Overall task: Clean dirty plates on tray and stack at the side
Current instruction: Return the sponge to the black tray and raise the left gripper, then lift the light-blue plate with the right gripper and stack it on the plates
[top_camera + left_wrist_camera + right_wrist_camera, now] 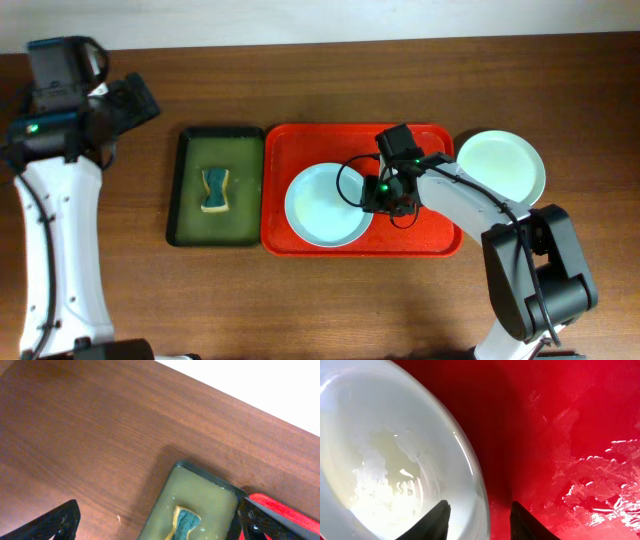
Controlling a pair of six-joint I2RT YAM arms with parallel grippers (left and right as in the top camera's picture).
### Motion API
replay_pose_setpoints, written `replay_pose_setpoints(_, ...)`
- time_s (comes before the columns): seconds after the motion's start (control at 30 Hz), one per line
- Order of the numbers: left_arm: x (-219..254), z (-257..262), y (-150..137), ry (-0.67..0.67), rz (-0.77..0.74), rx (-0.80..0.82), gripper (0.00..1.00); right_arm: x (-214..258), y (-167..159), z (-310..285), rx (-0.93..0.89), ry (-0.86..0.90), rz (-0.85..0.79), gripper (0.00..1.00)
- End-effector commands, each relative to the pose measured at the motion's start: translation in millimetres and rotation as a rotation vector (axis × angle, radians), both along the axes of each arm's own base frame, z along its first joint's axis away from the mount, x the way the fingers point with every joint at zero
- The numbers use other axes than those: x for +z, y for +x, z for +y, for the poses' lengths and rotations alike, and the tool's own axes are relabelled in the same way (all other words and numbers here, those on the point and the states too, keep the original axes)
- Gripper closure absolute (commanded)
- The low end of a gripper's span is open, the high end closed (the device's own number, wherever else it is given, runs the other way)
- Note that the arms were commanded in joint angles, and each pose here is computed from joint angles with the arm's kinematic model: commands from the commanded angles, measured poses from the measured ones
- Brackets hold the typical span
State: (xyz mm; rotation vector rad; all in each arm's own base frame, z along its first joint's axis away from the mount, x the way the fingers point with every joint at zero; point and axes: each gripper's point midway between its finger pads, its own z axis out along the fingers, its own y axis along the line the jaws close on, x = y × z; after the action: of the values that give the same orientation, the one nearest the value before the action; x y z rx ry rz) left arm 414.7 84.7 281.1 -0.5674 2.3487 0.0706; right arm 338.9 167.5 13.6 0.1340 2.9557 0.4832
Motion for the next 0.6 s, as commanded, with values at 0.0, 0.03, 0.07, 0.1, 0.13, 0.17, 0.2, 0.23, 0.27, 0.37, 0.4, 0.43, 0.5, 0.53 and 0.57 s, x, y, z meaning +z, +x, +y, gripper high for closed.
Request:
replay_pose_setpoints(0.0, -0.3, 3.0, -2.3, -0.029, -0.002, 0.032, 0.01, -4.7, -2.5, -0.1, -0.001, -0.017, 0.006, 0.68)
replay_pose_setpoints(0.03, -0.3, 3.0, -2.3, -0.029, -0.002, 0.032, 0.01, -4.7, -2.4, -0.2, -0.001, -0.017, 0.006, 0.73)
replay_pose_setpoints(0.07, -0.3, 3.0, -2.3, -0.029, -0.002, 0.032, 0.00, -5.4, -1.2, -3.1, -0.006, -0.035, 0.000, 0.75)
replay_pose_setpoints(0.1, -0.3, 3.0, -2.3, -0.029, -0.002, 0.032, 0.01, -5.6, -0.7, -4.2, -0.008, -0.041, -0.003, 0.75)
replay_pose_setpoints(0.13, -0.3, 3.0, -2.3, -0.029, -0.002, 0.032, 0.01, -5.6, -0.6, -4.2, -0.008, -0.041, -0.003, 0.76)
replay_pose_setpoints(0.17, -0.3, 3.0, -2.3, -0.029, -0.002, 0.032, 0.01, -5.8, -0.8, -4.4, -0.023, -0.039, 0.002, 0.76)
replay_pose_setpoints(0.2, -0.3, 3.0, -2.3, -0.029, -0.002, 0.032, 0.01, -5.8, -0.9, -4.2, -0.040, -0.036, 0.008, 0.76)
replay_pose_setpoints(0.23, -0.3, 3.0, -2.3, -0.029, -0.002, 0.032, 0.01, -6.2, -0.7, -4.7, -0.039, -0.048, 0.003, 0.77)
replay_pose_setpoints(0.27, -0.3, 3.0, -2.3, -0.029, -0.002, 0.032, 0.01, -7.0, -0.4, -5.9, -0.037, -0.074, -0.008, 0.79)
replay_pose_setpoints(0.37, -0.3, 3.0, -2.3, -0.029, -0.002, 0.032, 0.01, -9.1, 2.7, -13.4, -0.045, -0.212, -0.068, 0.84)
replay_pose_setpoints(0.4, -0.3, 3.0, -2.3, -0.029, -0.002, 0.032, 0.00, -9.0, 3.0, -12.8, -0.042, -0.218, -0.073, 0.84)
replay_pose_setpoints(0.43, -0.3, 3.0, -2.3, -0.029, -0.002, 0.032, 0.01, -9.0, 2.7, -12.5, -0.041, -0.217, -0.073, 0.96)
replay_pose_setpoints(0.5, -0.3, 3.0, -2.3, -0.029, -0.002, 0.032, 0.01, -8.0, 0.6, -8.7, -0.034, -0.196, -0.062, 0.96)
replay_pose_setpoints(0.53, -0.3, 3.0, -2.3, -0.029, -0.002, 0.032, 0.01, -2.0, 2.5, 1.3, -0.025, -0.132, -0.052, 0.96)
replay_pose_setpoints(0.57, -0.3, 3.0, -2.3, -0.029, -0.002, 0.032, 0.00, 9.9, 7.4, 12.7, -0.015, -0.052, -0.044, 0.96)
